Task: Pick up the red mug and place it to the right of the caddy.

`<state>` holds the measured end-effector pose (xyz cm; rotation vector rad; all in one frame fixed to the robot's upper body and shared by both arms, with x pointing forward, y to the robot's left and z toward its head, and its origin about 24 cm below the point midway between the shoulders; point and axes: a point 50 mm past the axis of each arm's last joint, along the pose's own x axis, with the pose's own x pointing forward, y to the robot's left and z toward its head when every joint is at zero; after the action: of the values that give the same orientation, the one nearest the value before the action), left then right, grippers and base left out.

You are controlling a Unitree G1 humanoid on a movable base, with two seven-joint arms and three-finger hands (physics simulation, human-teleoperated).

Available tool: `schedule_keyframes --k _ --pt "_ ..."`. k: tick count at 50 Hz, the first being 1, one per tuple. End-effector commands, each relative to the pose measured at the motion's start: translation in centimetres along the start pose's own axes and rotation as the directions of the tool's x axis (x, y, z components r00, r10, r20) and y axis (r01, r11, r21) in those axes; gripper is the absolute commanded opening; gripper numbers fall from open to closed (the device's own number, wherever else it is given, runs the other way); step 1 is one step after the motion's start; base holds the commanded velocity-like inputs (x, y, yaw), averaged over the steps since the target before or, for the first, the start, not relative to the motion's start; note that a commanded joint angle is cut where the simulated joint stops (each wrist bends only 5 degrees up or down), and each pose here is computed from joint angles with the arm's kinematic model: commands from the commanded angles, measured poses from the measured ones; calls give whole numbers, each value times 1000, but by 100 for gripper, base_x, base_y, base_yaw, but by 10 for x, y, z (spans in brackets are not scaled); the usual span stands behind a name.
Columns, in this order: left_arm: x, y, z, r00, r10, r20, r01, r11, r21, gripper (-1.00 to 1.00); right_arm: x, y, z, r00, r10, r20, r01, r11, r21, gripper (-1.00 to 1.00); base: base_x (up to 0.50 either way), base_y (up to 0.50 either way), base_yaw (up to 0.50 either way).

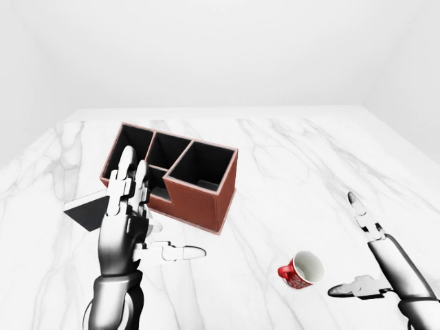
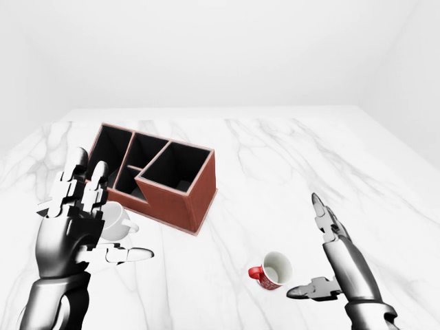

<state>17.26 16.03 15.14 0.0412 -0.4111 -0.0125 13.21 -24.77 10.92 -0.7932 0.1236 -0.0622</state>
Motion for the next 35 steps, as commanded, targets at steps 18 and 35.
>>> schedule_keyframes --k 18,35 --pt "0 0 1 1000 4 3 -4 1000 0 100 -4 15 -13 994 82 -74 -81 997 9 100 0 0 0" --pt "0 1 1 1000 5 6 -5 1000 1 100 3 21 -15 990 110 -84 -110 994 1 100 0 0 0"
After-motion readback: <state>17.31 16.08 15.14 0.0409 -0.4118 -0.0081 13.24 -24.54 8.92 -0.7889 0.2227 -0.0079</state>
